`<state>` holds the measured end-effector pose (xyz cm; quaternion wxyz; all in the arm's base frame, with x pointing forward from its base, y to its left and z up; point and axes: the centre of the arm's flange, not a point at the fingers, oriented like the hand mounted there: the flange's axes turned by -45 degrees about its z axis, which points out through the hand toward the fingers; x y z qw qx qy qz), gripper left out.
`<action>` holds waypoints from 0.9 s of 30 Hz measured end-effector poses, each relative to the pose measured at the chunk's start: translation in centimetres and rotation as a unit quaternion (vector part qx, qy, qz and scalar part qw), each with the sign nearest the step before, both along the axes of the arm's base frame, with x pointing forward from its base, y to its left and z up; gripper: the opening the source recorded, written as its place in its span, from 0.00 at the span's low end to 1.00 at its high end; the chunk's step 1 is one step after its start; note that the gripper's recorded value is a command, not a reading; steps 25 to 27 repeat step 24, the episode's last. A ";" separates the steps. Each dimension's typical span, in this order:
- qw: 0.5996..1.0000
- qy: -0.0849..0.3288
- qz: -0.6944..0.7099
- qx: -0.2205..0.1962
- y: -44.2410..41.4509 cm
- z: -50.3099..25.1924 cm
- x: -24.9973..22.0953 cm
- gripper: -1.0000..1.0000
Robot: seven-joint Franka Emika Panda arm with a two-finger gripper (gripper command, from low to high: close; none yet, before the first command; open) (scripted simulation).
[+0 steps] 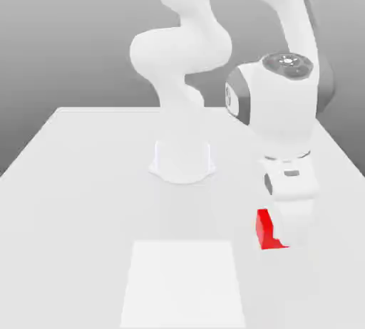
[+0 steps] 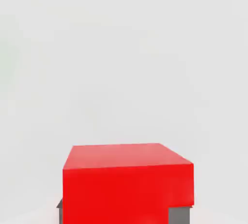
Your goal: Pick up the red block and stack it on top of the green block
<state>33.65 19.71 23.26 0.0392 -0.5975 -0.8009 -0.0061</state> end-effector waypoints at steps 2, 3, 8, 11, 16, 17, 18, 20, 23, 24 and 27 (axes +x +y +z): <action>0.998 -0.005 0.068 -0.001 1.7 0.5 -2.8 0.00; 0.994 -0.009 0.104 -0.002 2.5 0.7 -4.4 0.00; 0.961 -0.031 0.274 -0.017 5.5 0.9 -11.7 0.00; 0.956 -0.034 0.290 -0.020 5.8 -1.2 -12.2 0.00; 0.955 -0.034 0.292 -0.020 5.7 -5.1 -12.5 1.00; 0.955 -0.034 0.293 -0.020 5.7 -5.1 -12.5 1.00; 0.955 -0.034 0.294 -0.020 5.8 -5.1 -12.5 1.00; 0.955 -0.034 0.295 -0.020 5.8 -5.1 -12.6 1.00; 0.955 -0.035 0.293 -0.019 5.7 -5.0 -12.5 1.00; 0.956 -0.035 0.291 -0.020 5.7 -4.4 -12.3 1.00; 0.956 -0.035 0.291 -0.020 5.7 -4.4 -12.3 1.00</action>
